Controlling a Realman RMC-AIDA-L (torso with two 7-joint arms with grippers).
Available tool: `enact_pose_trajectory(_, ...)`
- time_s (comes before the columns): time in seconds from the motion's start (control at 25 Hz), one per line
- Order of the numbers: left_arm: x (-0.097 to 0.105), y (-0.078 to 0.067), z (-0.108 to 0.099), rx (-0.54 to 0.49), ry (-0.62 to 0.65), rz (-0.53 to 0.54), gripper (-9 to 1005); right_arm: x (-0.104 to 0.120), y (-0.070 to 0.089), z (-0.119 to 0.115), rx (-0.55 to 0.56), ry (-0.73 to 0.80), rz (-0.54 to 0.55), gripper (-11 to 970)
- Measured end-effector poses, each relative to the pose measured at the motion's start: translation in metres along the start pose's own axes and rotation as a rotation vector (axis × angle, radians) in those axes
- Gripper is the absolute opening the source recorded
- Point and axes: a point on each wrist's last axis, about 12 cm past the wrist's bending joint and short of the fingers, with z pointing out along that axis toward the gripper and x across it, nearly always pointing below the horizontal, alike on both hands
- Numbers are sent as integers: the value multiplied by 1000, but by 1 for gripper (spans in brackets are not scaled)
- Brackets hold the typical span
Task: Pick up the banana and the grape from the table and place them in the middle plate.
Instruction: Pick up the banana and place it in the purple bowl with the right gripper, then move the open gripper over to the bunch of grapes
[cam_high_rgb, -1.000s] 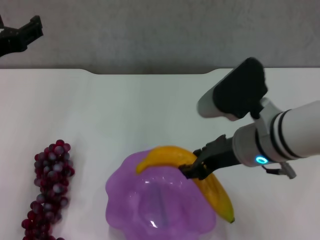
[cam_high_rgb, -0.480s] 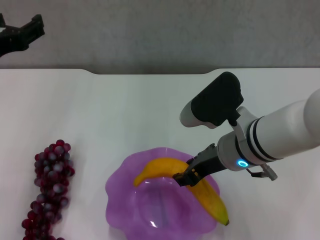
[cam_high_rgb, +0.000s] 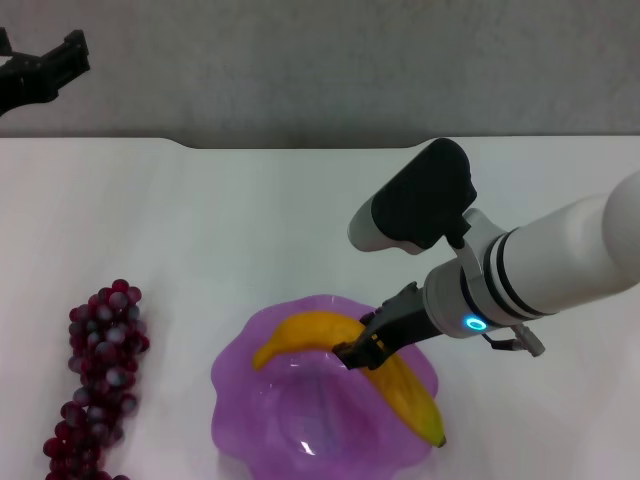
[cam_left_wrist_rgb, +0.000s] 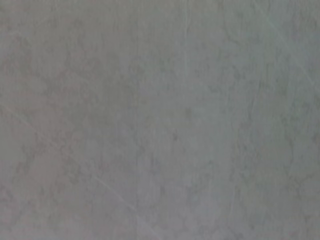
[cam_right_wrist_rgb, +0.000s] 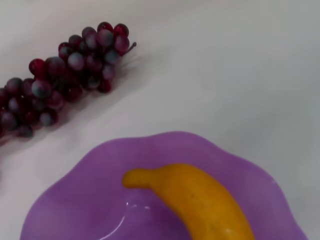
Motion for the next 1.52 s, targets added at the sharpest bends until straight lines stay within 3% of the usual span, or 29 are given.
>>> enact_pose_trajectory(0.36,1,0,0,-2,1,-1,847,-4,0,-2,2,-21,3,512)
enact_pose_trajectory(0.56,1,1,-1,-3,2,-1,847,-4,1,-1,1,-18,-2,734)
enact_pose_trajectory(0.96,3,-3,0,9,5,13,847,-22,8,-15,25,-189,-34,784)
enact_pose_trajectory(1.24,4,-10,4,26,-11,29,847,-38,-11,-29,124,-371,-13,784)
enact_pose_trajectory(1.52,5,-15,7,42,-7,33,847,-24,-40,-52,254,-592,111,783)
